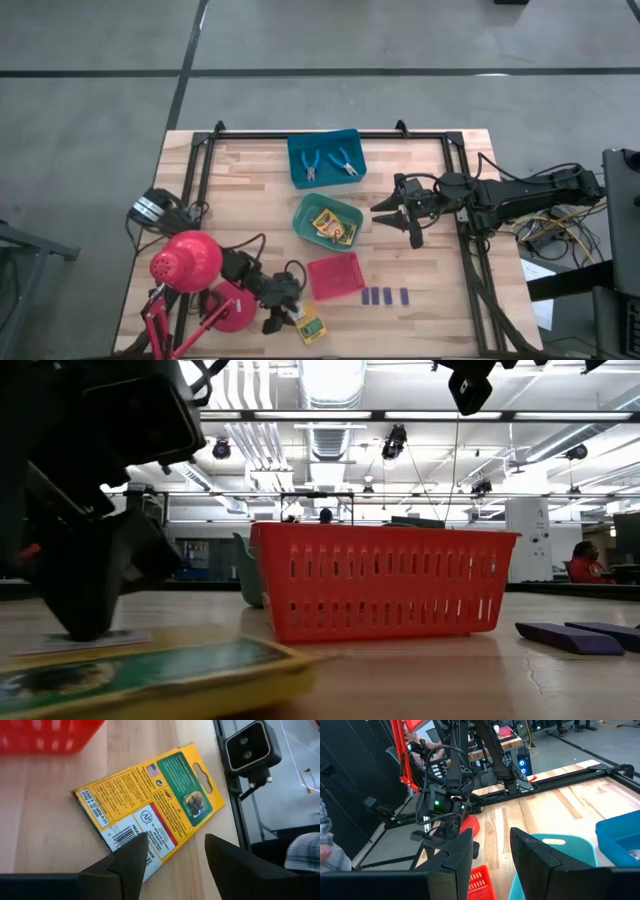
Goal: Pick & Place School Supplies
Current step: Put the yellow crayon box in the green bin
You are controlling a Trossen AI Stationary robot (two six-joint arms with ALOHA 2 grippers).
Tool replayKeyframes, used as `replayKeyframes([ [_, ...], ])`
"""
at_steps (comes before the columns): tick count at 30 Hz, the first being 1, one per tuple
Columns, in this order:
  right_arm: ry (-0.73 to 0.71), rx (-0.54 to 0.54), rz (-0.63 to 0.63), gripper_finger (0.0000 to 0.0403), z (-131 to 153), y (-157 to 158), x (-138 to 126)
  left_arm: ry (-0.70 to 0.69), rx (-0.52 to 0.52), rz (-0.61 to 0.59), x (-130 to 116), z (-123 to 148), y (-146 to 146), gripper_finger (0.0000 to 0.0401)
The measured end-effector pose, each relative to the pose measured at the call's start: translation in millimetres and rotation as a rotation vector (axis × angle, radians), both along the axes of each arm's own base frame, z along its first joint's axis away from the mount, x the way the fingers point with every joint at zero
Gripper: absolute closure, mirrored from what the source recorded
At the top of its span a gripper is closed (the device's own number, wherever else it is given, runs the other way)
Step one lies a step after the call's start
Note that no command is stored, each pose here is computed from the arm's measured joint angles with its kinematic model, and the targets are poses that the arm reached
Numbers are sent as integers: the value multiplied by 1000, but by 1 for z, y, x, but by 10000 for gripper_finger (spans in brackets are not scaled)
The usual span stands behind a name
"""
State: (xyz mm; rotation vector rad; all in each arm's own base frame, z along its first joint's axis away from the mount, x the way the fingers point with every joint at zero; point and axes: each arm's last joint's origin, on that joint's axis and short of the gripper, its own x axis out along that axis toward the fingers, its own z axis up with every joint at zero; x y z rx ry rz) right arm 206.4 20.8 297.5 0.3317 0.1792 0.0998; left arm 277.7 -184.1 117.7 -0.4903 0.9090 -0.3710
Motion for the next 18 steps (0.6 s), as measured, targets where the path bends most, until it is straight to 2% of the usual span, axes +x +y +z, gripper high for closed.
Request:
replayKeyframes([
  [6, 0, 0, 0, 278, 0, 0, 0, 59, -15, 43, -14, 4, 9, 195],
  [18, -1, 0, 0, 278, 0, 0, 0, 31, 13, 161, -66, 7, 48, 195],
])
